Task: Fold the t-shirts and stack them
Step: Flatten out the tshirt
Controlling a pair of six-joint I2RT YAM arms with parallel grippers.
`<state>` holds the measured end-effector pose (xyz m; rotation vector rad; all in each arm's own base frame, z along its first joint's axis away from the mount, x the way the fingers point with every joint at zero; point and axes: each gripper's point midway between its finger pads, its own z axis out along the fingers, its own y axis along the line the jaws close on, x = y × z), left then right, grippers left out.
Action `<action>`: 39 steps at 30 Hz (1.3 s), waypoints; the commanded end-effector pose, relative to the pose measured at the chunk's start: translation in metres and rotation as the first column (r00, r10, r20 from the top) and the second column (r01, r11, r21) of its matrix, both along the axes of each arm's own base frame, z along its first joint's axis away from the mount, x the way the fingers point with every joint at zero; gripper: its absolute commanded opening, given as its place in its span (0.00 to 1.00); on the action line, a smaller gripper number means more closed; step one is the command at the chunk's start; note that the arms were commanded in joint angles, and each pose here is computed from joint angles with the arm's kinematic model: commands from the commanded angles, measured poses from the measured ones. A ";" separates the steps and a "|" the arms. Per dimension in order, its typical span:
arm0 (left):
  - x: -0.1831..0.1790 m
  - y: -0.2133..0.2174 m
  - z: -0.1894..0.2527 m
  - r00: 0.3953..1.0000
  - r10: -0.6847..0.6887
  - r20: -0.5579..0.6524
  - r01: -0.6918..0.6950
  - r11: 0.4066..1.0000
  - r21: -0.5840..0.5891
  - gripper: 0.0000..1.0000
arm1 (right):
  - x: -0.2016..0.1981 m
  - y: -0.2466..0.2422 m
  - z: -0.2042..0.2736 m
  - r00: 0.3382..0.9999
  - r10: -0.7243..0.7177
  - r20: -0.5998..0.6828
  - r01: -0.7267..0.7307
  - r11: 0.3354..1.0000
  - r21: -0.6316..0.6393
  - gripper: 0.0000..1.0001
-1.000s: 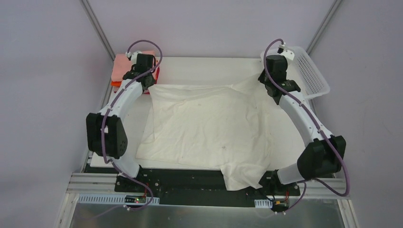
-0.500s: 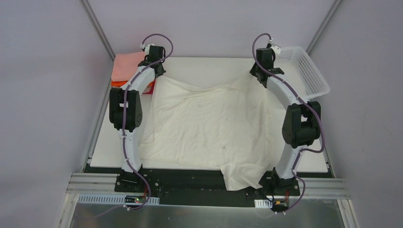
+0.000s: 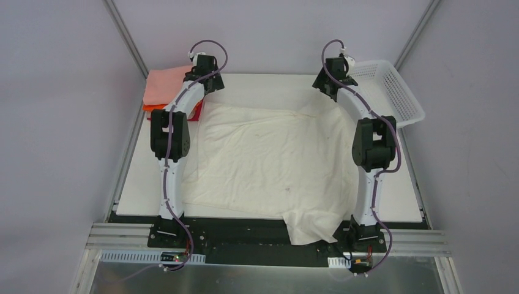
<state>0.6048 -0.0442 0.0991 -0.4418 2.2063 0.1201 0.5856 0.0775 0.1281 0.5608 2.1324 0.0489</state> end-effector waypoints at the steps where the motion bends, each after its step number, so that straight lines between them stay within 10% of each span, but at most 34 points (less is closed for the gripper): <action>1: 0.006 -0.015 0.066 0.990 -0.086 0.112 0.094 0.994 -0.065 0.89 | -0.001 0.026 0.067 0.990 0.104 0.094 -0.113 0.990 0.089 0.74; 5: -0.026 -0.043 0.100 0.977 -0.162 0.140 0.178 0.978 -0.109 0.99 | -0.049 0.049 0.070 0.984 0.174 0.036 -0.178 0.968 0.179 0.99; 13: -0.137 -0.124 0.058 0.939 -0.345 -0.001 0.333 0.907 -0.256 0.99 | -0.114 0.081 0.009 0.972 0.207 -0.115 -0.131 0.875 0.466 1.00; 22: -0.227 -0.152 -0.024 0.888 -0.420 -0.188 0.347 0.880 -0.325 0.99 | -0.085 0.084 -0.037 0.969 0.167 -0.181 -0.067 0.887 0.457 0.99; 39: -0.289 -0.115 -0.097 0.861 -0.337 -0.382 0.240 0.930 -0.279 0.99 | 0.009 0.081 -0.058 0.997 0.064 -0.043 -0.043 0.922 0.384 0.99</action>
